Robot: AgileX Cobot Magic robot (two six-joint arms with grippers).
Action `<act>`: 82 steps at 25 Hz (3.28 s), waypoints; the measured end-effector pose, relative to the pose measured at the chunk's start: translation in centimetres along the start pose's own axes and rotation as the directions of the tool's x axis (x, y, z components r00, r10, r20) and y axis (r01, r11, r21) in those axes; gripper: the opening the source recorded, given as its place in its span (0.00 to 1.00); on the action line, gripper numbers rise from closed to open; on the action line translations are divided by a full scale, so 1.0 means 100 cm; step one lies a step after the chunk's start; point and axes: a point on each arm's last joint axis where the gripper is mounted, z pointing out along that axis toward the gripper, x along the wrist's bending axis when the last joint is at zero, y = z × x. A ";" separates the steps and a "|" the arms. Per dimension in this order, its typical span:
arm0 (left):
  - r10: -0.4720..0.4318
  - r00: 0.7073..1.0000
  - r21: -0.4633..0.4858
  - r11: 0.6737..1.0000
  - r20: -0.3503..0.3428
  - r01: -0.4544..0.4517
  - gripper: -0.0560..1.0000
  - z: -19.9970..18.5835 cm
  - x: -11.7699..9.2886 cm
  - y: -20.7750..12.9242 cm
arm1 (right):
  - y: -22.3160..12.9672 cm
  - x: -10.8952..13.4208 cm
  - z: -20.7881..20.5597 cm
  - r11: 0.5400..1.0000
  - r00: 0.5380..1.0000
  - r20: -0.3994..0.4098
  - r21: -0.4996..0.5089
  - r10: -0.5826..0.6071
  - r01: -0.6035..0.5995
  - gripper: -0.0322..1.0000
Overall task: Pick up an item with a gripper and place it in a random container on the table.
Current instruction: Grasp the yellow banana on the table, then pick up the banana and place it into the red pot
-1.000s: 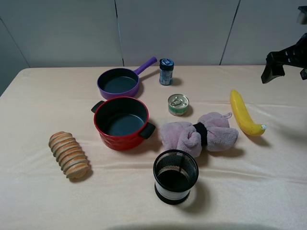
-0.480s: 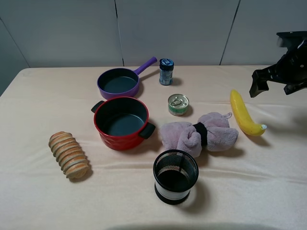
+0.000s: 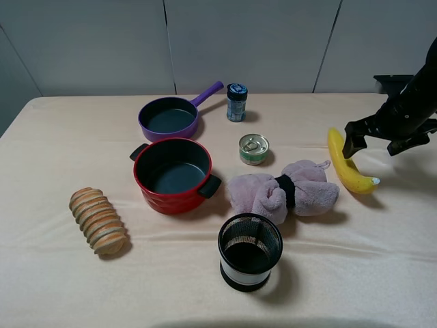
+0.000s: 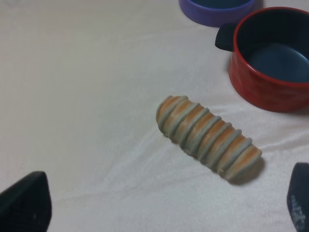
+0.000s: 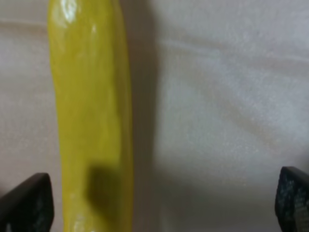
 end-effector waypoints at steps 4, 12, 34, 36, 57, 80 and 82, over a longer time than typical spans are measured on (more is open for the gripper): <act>0.000 1.000 0.000 1.000 0.000 0.000 0.99 0.000 0.000 0.000 | 0.000 0.004 0.008 1.000 1.000 -0.006 0.006 -0.017 0.017 0.70; 0.000 1.000 0.000 1.000 0.000 0.000 0.99 0.000 0.000 0.000 | 0.000 0.019 0.028 0.998 0.998 -0.033 0.033 -0.055 0.056 0.70; 0.000 1.000 0.000 1.000 0.000 0.000 0.99 0.000 0.000 0.000 | -0.003 0.022 0.047 0.996 0.997 -0.037 0.062 -0.064 0.067 0.68; 0.000 1.000 0.000 1.000 0.000 0.000 0.99 0.000 0.000 0.000 | -0.003 0.022 0.047 0.996 0.997 -0.035 0.063 -0.068 0.070 0.61; 0.000 1.000 0.000 1.000 0.000 0.000 0.99 0.000 0.000 0.000 | -0.006 0.023 0.048 0.993 0.997 -0.043 0.096 -0.067 0.071 0.32; 0.000 1.000 0.000 1.000 0.000 0.000 0.99 0.000 0.000 0.000 | 0.039 0.022 0.019 0.993 0.994 -0.035 0.046 -0.106 0.107 0.32; 0.000 1.000 0.000 1.000 0.000 0.000 0.99 0.000 0.000 0.000 | 0.041 0.022 0.016 0.993 0.993 -0.037 0.053 -0.108 0.110 0.32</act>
